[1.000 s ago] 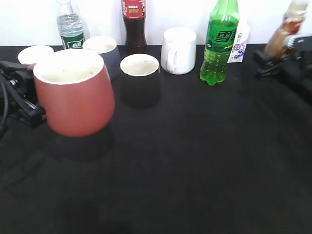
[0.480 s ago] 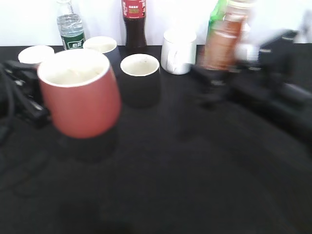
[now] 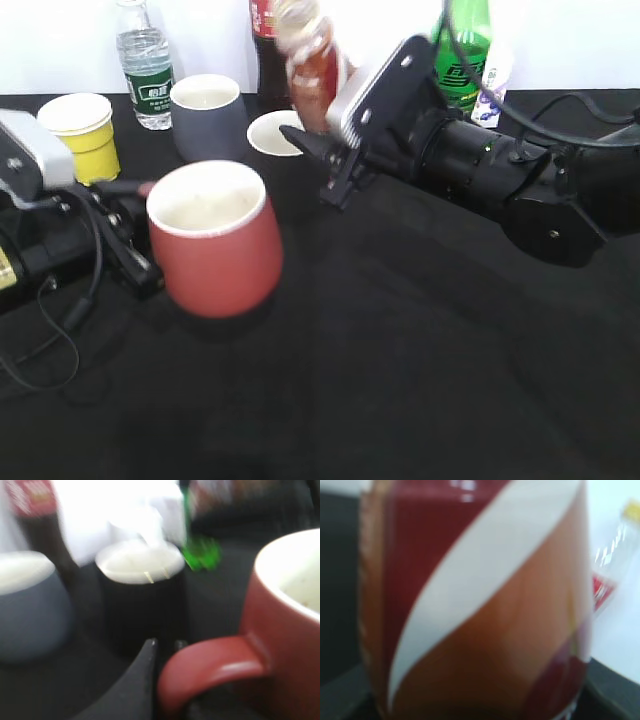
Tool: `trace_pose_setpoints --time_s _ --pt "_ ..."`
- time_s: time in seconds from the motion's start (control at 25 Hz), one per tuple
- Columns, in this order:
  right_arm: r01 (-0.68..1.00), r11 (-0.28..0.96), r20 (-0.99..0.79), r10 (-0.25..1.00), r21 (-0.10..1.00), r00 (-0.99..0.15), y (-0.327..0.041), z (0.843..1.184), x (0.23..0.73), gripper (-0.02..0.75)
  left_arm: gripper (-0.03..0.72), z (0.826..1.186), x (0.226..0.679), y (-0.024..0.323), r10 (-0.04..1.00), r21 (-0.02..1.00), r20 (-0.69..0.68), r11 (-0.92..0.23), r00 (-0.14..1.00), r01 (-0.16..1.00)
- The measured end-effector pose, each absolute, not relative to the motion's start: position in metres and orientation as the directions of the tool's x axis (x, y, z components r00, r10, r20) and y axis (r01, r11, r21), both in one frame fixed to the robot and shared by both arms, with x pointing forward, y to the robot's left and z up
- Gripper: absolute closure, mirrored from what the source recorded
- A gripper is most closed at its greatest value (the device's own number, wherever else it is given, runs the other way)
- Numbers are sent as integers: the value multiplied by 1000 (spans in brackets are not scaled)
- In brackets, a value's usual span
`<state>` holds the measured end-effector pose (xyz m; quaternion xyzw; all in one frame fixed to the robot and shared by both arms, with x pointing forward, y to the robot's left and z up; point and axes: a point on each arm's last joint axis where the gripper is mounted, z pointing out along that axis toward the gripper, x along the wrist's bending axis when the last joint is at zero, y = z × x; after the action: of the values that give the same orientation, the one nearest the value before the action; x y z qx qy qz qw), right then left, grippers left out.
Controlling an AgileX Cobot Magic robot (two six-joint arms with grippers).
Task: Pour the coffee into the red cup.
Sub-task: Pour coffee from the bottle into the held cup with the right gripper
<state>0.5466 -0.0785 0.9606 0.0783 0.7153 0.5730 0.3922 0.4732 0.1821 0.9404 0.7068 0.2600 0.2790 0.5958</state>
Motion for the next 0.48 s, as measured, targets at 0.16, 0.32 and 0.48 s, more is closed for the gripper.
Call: trace_pose_setpoints --time_s 0.16,0.32,0.48 --pt "-512 473 -697 448 716 -560 -78 961 547 204 628 940 474 182 695 981 139 -193 706 -3" --pt "-614 554 -826 344 562 -446 -78 961 547 204 628 940 473 182 678 968 206 -245 706 -47" --pt "-682 604 -910 244 412 -334 -78 961 547 204 628 940 473 182 666 959 246 -273 704 -76"
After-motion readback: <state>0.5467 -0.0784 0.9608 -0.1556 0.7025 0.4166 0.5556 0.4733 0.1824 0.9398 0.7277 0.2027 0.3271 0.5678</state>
